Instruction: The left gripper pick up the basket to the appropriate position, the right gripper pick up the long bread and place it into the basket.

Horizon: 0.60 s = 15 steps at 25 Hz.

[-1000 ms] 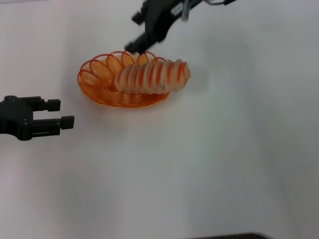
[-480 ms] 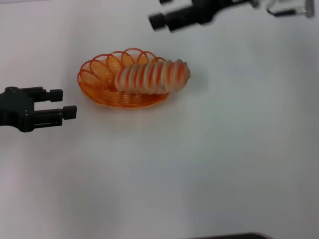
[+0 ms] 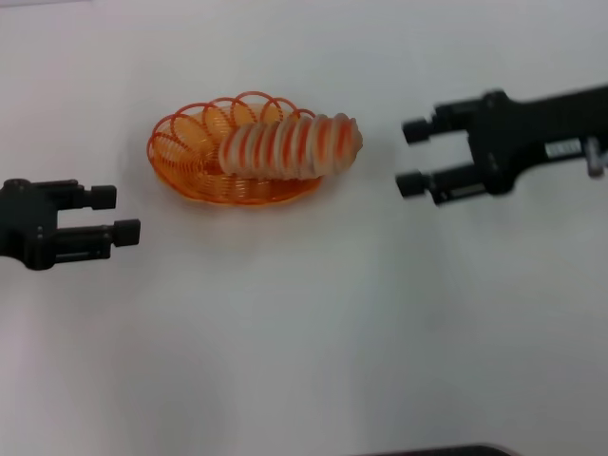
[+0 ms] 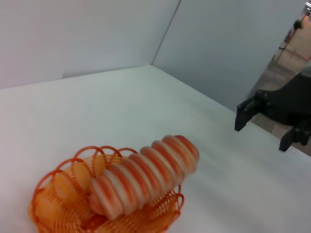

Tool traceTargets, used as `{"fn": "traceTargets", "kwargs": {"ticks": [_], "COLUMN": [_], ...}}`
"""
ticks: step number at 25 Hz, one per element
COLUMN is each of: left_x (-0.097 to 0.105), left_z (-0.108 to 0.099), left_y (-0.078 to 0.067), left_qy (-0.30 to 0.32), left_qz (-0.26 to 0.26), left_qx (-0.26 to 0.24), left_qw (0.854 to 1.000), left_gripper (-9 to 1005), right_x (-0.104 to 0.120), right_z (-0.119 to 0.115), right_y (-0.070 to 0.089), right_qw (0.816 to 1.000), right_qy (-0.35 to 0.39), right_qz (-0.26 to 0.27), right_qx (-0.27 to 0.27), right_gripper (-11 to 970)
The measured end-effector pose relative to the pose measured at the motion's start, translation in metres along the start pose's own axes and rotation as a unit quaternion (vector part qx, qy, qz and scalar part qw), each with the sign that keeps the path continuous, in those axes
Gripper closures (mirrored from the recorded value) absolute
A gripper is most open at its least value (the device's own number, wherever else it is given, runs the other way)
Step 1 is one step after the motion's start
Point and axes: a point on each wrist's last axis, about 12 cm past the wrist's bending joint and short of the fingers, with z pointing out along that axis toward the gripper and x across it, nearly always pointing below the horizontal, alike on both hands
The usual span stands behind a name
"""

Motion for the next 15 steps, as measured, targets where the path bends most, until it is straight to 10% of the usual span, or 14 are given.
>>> {"fn": "traceTargets", "kwargs": {"ticks": [15], "left_x": [0.016], "left_z": [-0.017], "left_y": [-0.010], "left_qy": [0.010], "left_qz": [-0.014], "left_qx": [0.007], "left_qw": [1.000], "left_gripper": [303], "right_x": [0.056], "right_z": [-0.055], "right_y": [0.019], "right_qw": [0.999], "right_qy": [-0.003], "right_qz": [-0.010], "right_qx": [0.051], "right_gripper": [170]}}
